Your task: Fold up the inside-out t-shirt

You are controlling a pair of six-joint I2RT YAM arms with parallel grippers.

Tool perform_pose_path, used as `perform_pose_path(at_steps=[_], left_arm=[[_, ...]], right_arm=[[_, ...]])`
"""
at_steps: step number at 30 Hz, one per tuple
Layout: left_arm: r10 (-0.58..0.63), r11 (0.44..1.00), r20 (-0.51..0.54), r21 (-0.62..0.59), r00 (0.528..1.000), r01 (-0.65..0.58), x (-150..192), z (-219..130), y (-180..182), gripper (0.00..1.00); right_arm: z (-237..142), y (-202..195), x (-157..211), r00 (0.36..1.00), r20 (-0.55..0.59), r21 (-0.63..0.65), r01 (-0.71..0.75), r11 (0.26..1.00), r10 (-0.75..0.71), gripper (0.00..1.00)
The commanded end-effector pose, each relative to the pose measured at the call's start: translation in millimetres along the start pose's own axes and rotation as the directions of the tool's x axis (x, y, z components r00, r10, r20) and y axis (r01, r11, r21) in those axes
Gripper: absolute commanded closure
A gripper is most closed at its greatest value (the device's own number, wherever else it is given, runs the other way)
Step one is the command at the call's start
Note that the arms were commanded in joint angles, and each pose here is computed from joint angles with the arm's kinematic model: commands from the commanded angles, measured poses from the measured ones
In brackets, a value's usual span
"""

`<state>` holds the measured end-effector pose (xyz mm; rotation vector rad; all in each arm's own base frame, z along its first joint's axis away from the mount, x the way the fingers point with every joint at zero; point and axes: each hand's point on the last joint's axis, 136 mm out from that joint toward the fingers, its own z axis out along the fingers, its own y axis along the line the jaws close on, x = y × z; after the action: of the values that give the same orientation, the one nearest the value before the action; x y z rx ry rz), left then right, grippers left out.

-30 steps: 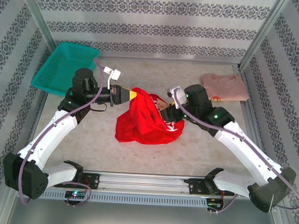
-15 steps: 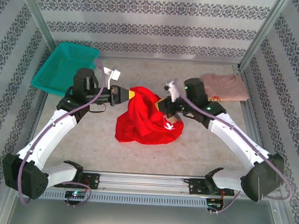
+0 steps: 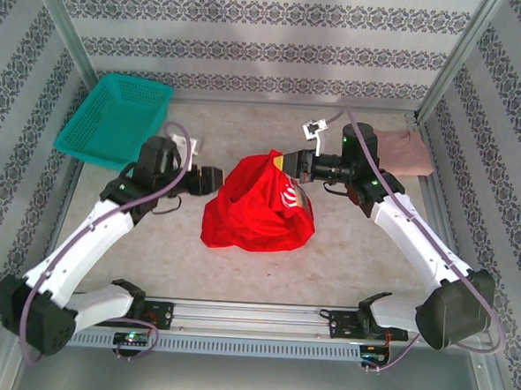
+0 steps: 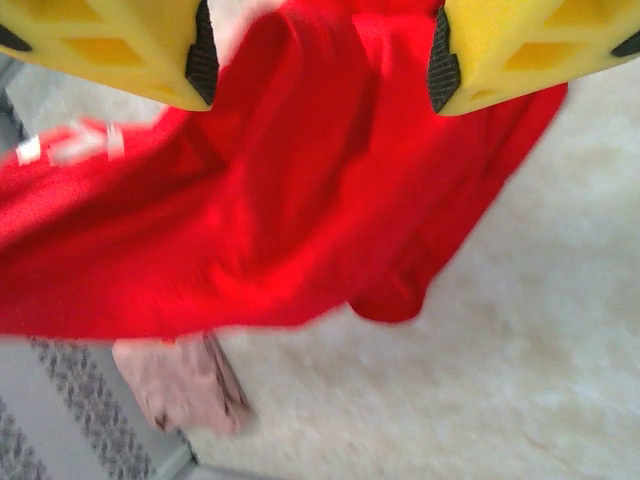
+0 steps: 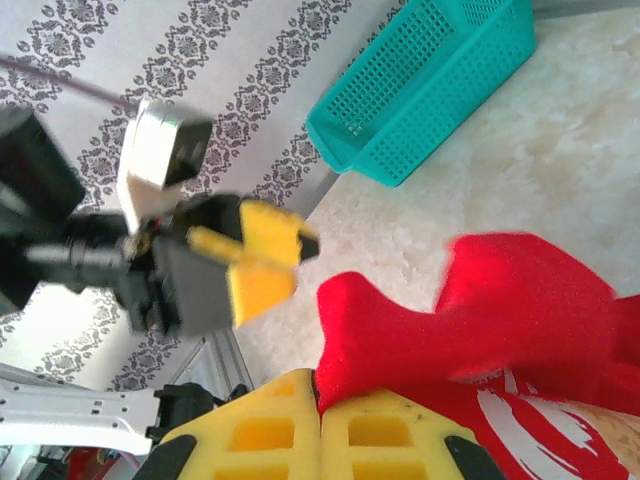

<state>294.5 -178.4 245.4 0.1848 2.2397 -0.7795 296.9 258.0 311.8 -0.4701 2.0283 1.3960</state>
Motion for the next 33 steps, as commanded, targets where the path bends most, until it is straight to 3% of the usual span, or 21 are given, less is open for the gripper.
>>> perform_pose_path(at_steps=[1, 4, 8, 11, 13, 15, 17, 18, 19, 20, 21, 22, 23, 25, 28, 31, 33], left_arm=[[0.054, 0.998, -0.059, 0.037, 0.997, -0.052, 32.9, 2.5, -10.1, 0.34], [0.185, 0.981, -0.142, 0.090, 0.972, -0.174, 53.3, 20.9, -30.6, 0.31], [0.260, 0.962, -0.191, -0.033, 0.947, -0.271, 52.9, 53.4, -8.1, 0.30], [0.279, 0.953, -0.208, -0.056, 0.937, -0.296, 45.1, 72.2, 0.0, 0.31], [0.277, 0.957, -0.211, -0.026, 0.937, -0.289, 41.2, 80.9, -2.8, 0.47], [0.273, 0.962, -0.183, 0.042, 0.944, -0.270, 34.5, 84.6, -16.3, 0.72], [0.264, 0.959, -0.135, 0.140, 0.955, -0.245, 22.6, 80.9, -39.4, 0.98], [0.254, 0.952, -0.101, 0.201, 0.962, -0.230, 14.8, 75.9, -54.2, 1.00], [0.234, 0.948, -0.073, 0.240, 0.970, -0.210, 8.0, 70.6, -65.1, 1.00], [0.187, 0.951, -0.052, 0.259, 0.981, -0.168, -0.3, 65.0, -71.9, 1.00], [0.127, 0.959, -0.043, 0.259, 0.991, -0.112, -7.3, 60.0, -73.8, 1.00], [0.066, 0.966, -0.045, 0.255, 0.997, -0.052, -12.1, 56.6, -72.7, 1.00], [-0.008, 0.968, -0.053, 0.249, 0.999, 0.021, -17.1, 52.3, -69.8, 1.00], [-0.142, 0.962, -0.070, 0.224, 0.987, 0.154, -22.4, 44.9, -59.6, 1.00], [-0.293, 0.917, -0.082, 0.258, 0.953, 0.304, -31.7, 38.1, -56.6, 1.00], [-0.318, 0.895, -0.094, 0.298, 0.944, 0.331, -40.9, 32.2, -65.2, 1.00], [-0.316, 0.894, -0.091, 0.306, 0.945, 0.328, -44.0, 28.0, -68.3, 1.00]], right_arm=[[-3.4, 19.1, -17.8, 0.999, 0.038, -0.054, 0.028, 0.998, -0.026, 1.00], [-3.1, 18.3, -20.6, 0.999, 0.037, -0.048, 0.028, 0.998, -0.027, 1.00], [-3.4, 18.5, -19.3, 0.999, 0.031, -0.045, 0.030, 0.999, -0.028, 1.00], [-5.1, 17.3, -17.5, 0.999, 0.025, -0.035, 0.030, 0.999, -0.029, 1.00], [-5.8, 14.4, -17.5, 0.999, 0.024, -0.026, 0.033, 0.999, -0.032, 1.00], [-4.5, 7.9, -18.7, 0.999, 0.021, -0.006, 0.037, 0.999, -0.036, 1.00], [0.7, -14.2, -22.0, 0.999, 0.002, 0.111, 0.040, 0.993, -0.041, 1.00], [1.4, -40.9, -26.6, 1.000, -0.012, 0.265, 0.027, 0.964, -0.025, 0.94], [-5.1, -70.2, -32.2, 1.000, -0.022, 0.444, 0.021, 0.896, -0.012, 0.74], [-16.7, -93.8, -40.7, 0.998, -0.046, 0.615, 0.064, 0.786, -0.046, 0.58], [-31.2, -109.1, -50.0, 0.992, -0.065, 0.745, 0.119, 0.656, -0.106, 0.48], [-42.6, -113.4, -54.2, 0.984, -0.080, 0.812, 0.157, 0.563, -0.159, 0.34], [-49.9, -110.3, -50.0, 0.973, -0.101, 0.831, 0.197, 0.521, -0.207, 0.31], [-44.4, -88.9, -22.2, 0.951, -0.133, 0.741, 0.283, 0.609, -0.280, 0.31], [-16.6, -39.6, 58.4, 0.901, -0.189, 0.418, 0.433, 0.799, -0.390, 0.31], [-2.4, -50.3, 129.0, 0.886, -0.290, 0.353, 0.451, 0.820, -0.362, 0.30], [15.3, -63.2, 145.2, 0.889, -0.294, 0.361, 0.443, 0.821, -0.350, 0.28]])
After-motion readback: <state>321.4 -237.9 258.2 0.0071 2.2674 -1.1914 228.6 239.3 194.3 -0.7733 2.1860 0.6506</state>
